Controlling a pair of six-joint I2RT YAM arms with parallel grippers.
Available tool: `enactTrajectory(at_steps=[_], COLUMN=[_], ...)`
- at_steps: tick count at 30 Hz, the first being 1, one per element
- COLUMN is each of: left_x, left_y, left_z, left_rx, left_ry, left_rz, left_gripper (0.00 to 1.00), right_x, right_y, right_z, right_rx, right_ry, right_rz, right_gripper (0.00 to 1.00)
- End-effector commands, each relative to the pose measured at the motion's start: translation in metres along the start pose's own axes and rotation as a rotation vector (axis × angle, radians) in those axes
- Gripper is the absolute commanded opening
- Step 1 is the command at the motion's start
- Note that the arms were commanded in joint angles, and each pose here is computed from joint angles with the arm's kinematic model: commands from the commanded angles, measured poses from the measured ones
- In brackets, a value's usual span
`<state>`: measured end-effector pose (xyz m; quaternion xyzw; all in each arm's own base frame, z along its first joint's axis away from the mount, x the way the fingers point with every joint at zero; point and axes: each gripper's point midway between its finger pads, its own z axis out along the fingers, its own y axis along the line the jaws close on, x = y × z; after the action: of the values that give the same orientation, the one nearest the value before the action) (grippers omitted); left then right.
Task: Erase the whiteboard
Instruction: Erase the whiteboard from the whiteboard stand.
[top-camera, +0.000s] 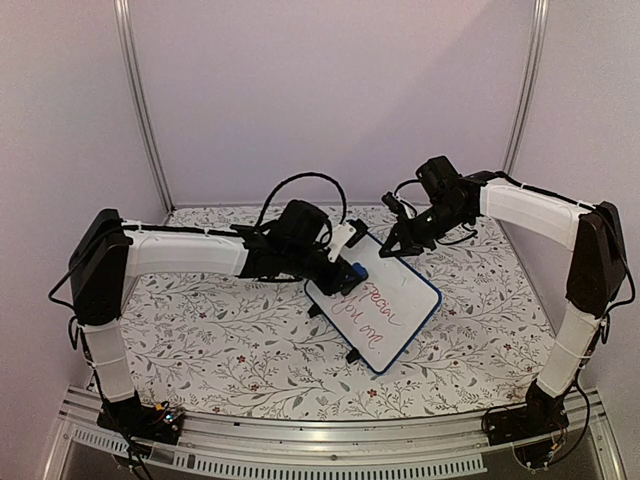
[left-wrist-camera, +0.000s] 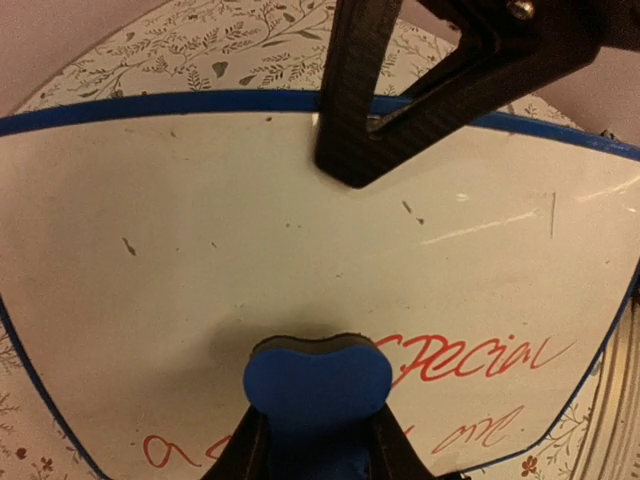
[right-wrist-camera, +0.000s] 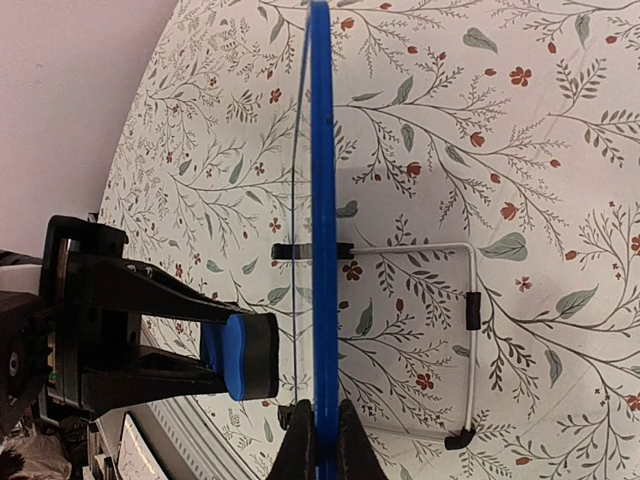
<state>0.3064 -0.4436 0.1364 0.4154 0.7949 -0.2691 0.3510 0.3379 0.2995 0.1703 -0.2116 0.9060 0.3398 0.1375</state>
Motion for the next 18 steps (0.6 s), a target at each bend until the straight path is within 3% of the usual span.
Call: enactTrajectory(at_steps=[1, 18], left_x=[-0.008, 0.028], left_y=[-0.01, -0.015], left_z=[0.004, 0.024], left_rx=[0.036, 0.073], left_ry=[-0.005, 0.081], left_rz=[0.03, 0.011], left_gripper=[0.0, 0.0], right_x=[0.032, 0.032], right_y=[-0.007, -0.007], right_z=[0.015, 0.016], right_rx=[0.028, 0.029], right_ry=[0.116, 0.119], right_rz=[0.015, 0.018], right_gripper=[0.0, 0.0])
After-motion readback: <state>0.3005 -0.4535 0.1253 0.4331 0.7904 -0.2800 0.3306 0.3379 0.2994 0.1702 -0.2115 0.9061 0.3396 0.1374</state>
